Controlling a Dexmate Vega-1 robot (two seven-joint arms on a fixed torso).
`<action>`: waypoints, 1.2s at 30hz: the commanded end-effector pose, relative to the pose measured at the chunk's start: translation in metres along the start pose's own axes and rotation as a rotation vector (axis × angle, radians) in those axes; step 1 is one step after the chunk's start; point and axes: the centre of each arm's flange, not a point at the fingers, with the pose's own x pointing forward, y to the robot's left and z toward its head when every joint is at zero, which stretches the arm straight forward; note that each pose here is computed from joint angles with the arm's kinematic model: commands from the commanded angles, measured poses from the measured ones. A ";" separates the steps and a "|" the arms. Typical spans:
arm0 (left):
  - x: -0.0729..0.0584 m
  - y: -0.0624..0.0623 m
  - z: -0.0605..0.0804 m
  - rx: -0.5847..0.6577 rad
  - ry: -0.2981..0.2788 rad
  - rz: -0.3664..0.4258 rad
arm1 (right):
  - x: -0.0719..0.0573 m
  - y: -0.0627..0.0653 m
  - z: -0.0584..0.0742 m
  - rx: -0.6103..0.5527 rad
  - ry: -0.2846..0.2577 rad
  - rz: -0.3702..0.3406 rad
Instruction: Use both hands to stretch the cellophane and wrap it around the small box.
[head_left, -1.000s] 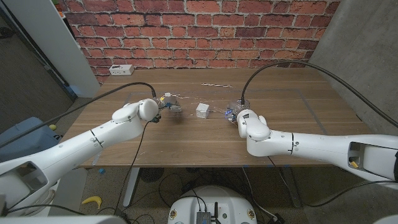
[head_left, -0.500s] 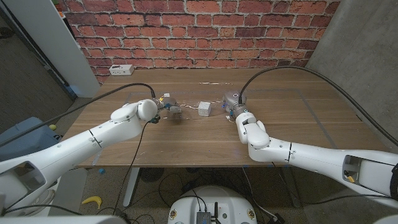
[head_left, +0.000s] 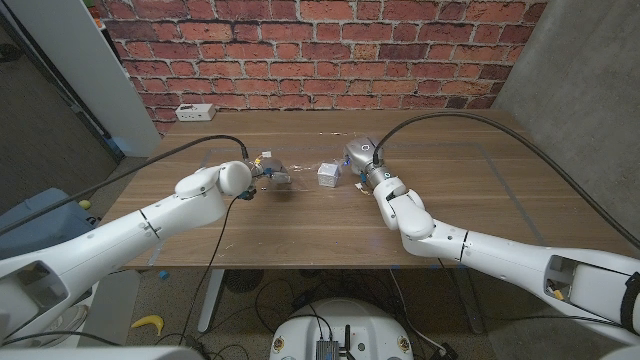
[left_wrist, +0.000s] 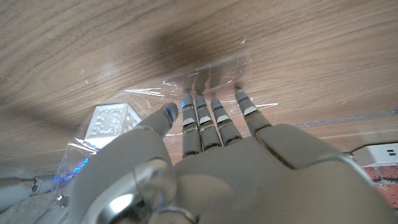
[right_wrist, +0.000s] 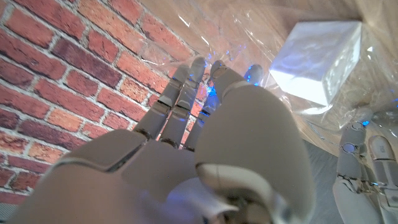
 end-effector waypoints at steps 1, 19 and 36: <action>-0.004 -0.002 -0.003 -0.009 0.000 0.002 | 0.011 -0.013 0.015 -0.091 -0.116 -0.087; -0.004 -0.005 -0.008 -0.030 0.001 0.005 | 0.039 -0.024 0.048 -0.147 -0.280 -0.131; 0.002 -0.004 -0.014 -0.046 0.005 0.001 | 0.056 -0.019 0.086 -0.156 -0.409 -0.086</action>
